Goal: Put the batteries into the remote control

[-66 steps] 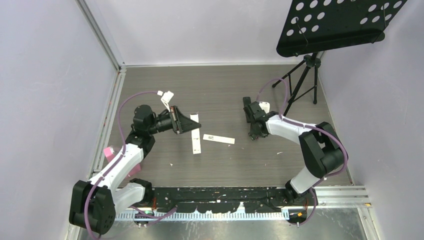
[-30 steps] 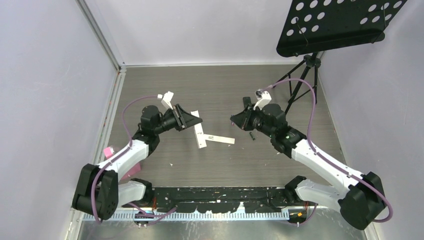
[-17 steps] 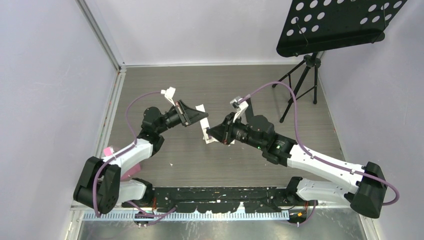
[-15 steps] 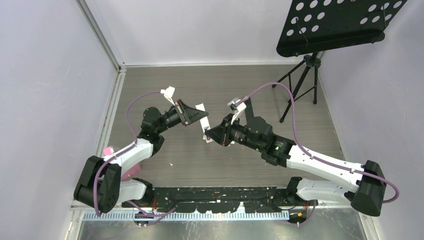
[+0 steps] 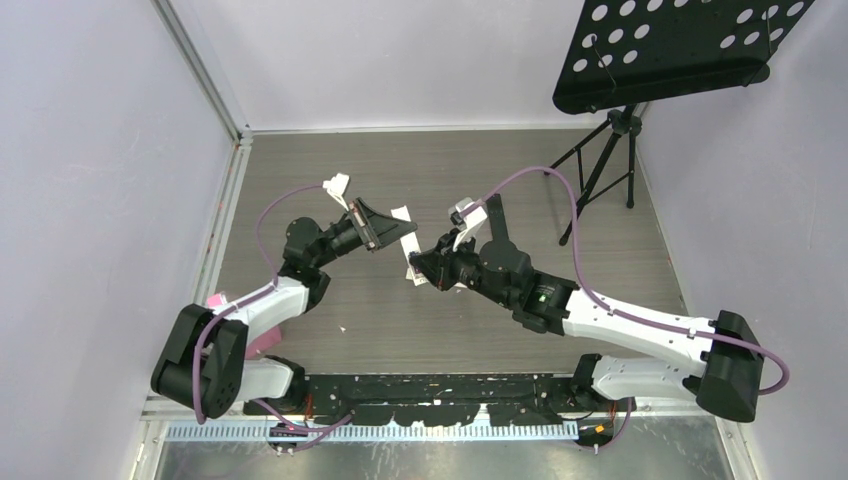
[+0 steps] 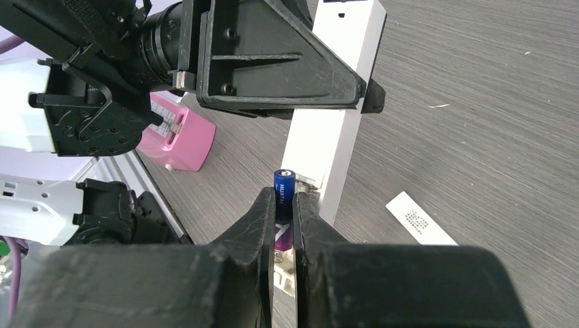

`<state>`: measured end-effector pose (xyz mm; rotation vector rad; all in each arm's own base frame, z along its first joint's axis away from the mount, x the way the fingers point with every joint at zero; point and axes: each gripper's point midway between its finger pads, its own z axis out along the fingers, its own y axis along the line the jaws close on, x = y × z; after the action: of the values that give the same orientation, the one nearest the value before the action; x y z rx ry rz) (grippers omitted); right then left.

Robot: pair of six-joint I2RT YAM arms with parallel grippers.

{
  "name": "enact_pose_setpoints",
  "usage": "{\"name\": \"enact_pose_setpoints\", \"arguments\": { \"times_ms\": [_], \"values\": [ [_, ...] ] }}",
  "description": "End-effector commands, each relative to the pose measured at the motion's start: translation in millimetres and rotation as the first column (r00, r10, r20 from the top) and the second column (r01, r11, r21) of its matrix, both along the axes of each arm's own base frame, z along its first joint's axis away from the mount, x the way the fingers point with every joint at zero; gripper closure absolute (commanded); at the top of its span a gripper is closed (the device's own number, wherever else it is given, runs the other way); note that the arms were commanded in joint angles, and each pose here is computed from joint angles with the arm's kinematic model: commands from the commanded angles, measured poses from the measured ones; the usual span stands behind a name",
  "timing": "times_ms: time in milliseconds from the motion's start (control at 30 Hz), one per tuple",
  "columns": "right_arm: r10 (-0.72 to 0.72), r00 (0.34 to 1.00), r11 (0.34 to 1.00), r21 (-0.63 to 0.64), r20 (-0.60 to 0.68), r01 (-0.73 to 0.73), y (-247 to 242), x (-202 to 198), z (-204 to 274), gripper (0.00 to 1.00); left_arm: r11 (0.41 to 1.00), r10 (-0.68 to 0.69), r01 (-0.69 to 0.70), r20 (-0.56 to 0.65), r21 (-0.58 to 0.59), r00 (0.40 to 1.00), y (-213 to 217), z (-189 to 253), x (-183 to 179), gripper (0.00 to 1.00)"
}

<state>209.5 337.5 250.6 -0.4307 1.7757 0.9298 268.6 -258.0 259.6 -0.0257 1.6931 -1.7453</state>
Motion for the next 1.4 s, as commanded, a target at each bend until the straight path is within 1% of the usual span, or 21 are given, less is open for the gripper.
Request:
{"name": "enact_pose_setpoints", "arguments": {
  "times_ms": [0, 233, 433, 700, 867, 933, 1000, 1267, 1367],
  "values": [
    [-0.037, 0.998, 0.998, 0.046, 0.055, 0.034, 5, 11, 20, 0.92, 0.999, -0.032, 0.035, 0.060, -0.038, 0.998, -3, 16, -8, 1.00],
    [-0.023, 0.999, 0.999, 0.048, 0.044, 0.021, 7, 8, 18, 0.91, 0.998, -0.017, 0.020, 0.052, -0.062, 0.999, -2, 24, -6, 1.00],
    [0.018, 1.000, 1.000, -0.022, 0.026, -0.018, 3, 0, -3, 0.86, 0.993, 0.023, -0.022, 0.006, -0.113, 1.000, 2, 35, 1, 1.00],
    [0.048, 0.998, 0.995, -0.084, -0.051, -0.052, -5, -14, -31, 0.84, 0.991, 0.026, -0.021, 0.039, -0.133, 0.999, 3, 50, -1, 1.00],
    [-0.022, 0.997, 0.996, -0.093, -0.068, 0.015, -10, -5, -27, 0.77, 0.994, 0.002, 0.007, 0.079, -0.109, 0.997, 0, 49, -5, 1.00],
    [-0.038, 0.996, 0.995, -0.091, -0.078, 0.031, -9, -2, -21, 0.75, 0.996, -0.022, 0.033, 0.116, -0.086, 0.993, -4, 48, -10, 1.00],
    [-0.031, 0.996, 0.996, -0.083, -0.082, 0.025, -4, -1, -14, 0.72, 0.996, -0.042, 0.051, 0.127, -0.071, 0.991, -5, 45, -14, 1.00],
    [-0.063, 0.993, 0.997, -0.056, -0.097, 0.058, -10, -1, 13, 0.52, 0.996, -0.045, 0.056, 0.155, -0.073, 0.987, -5, 47, -15, 1.00],
    [-0.076, 0.992, 0.996, -0.048, -0.101, 0.071, -14, -1, 24, 0.48, 0.995, -0.047, 0.060, 0.159, -0.074, 0.986, -6, 48, -15, 1.00]
  ]
}}
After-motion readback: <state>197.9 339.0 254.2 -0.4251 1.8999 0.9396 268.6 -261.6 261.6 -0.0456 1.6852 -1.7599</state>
